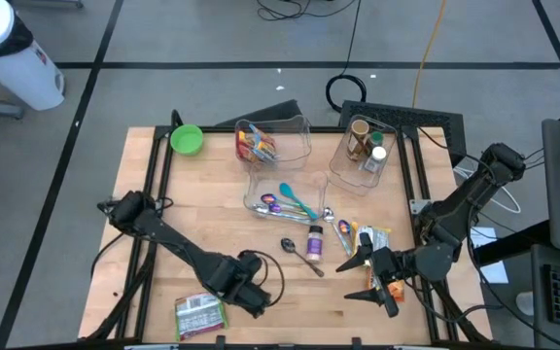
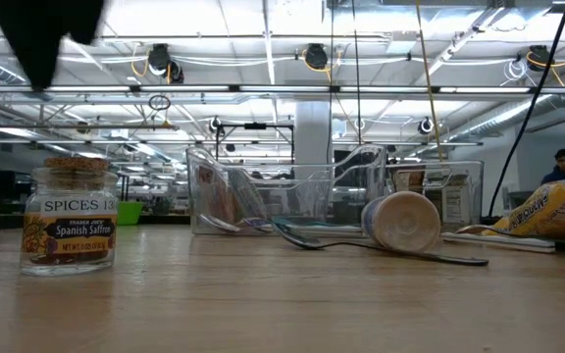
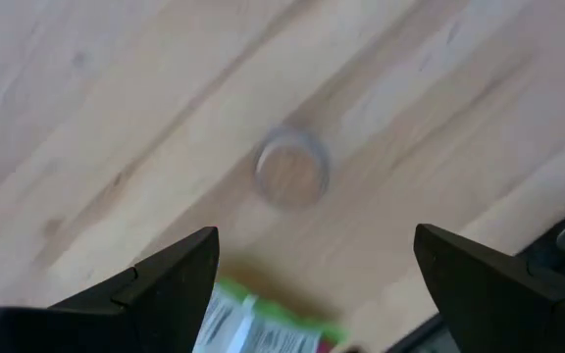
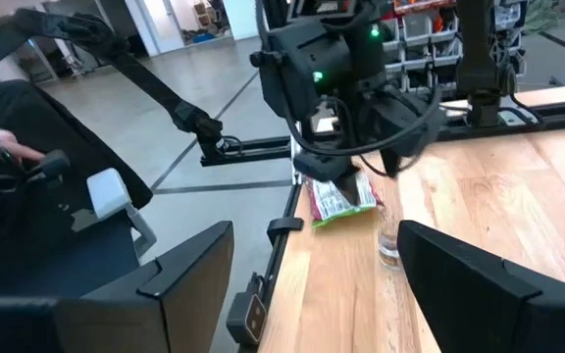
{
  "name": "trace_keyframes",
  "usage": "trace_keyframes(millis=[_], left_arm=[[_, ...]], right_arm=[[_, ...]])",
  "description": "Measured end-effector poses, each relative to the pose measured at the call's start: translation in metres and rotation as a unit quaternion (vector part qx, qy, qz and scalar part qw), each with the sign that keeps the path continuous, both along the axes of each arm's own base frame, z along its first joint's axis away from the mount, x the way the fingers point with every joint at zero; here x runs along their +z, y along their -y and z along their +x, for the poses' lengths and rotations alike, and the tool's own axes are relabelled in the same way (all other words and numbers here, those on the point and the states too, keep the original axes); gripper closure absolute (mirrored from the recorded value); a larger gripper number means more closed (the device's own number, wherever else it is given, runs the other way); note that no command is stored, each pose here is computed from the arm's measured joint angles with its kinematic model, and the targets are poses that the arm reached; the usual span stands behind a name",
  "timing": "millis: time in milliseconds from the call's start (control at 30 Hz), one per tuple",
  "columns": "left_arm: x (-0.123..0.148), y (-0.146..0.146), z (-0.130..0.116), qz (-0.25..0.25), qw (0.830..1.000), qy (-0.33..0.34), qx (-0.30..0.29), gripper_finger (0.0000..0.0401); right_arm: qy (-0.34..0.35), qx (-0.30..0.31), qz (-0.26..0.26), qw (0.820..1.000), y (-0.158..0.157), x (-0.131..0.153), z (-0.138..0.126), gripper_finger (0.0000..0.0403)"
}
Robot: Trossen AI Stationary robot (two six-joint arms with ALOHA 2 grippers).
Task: Pick & Place Food Item
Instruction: Put the green noodle pack into the top left transparent bin
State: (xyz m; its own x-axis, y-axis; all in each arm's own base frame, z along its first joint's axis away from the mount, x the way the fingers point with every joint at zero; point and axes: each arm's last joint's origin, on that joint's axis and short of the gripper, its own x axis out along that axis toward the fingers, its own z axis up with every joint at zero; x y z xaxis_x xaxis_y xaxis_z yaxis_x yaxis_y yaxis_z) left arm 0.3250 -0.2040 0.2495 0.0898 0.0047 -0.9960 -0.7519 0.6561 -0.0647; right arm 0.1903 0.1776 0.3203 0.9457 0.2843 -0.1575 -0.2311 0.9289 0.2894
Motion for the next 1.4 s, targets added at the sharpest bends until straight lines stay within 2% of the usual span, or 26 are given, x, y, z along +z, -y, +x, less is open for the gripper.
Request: trace_keyframes(millis=[133, 333, 433, 567, 900, 1233, 1400], left_arm=[[0.0, 0.01, -0.015, -0.012, 0.998, -0.053, -0.022, 0.005], [-0.002, 0.028, -0.029, -0.03, 0.995, -0.068, -0.058, 0.005], [-0.002, 0.031, -0.031, -0.041, 0.996, -0.077, -0.024, 0.005], [-0.006, 0.029, -0.032, -0.041, 0.993, -0.091, 0.065, 0.005], [-0.034, 0.02, -0.038, -0.043, 0.965, -0.159, 0.203, 0.005], [-0.055, 0.011, -0.034, -0.062, 0.959, -0.161, 0.223, 0.005], [-0.062, 0.006, -0.033, -0.068, 0.96, -0.166, 0.213, 0.005]], right_arm=[[-0.011, -0.001, 0.0, 1.0, 0.0, -0.002, 0.0, 0.0124], [-0.011, -0.002, -0.004, 1.0, 0.001, -0.003, 0.0, 0.0124], [-0.011, -0.014, -0.006, 1.0, 0.002, -0.003, 0.0, 0.0124], [-0.01, -0.016, -0.008, 1.0, 0.003, -0.003, 0.001, 0.0124], [-0.011, -0.016, -0.007, 1.0, 0.002, -0.003, 0.001, 0.0124], [-0.012, -0.016, -0.008, 1.0, 0.002, -0.003, 0.001, 0.0124], [-0.016, -0.016, -0.012, 1.0, 0.003, -0.004, 0.001, 0.0124]])
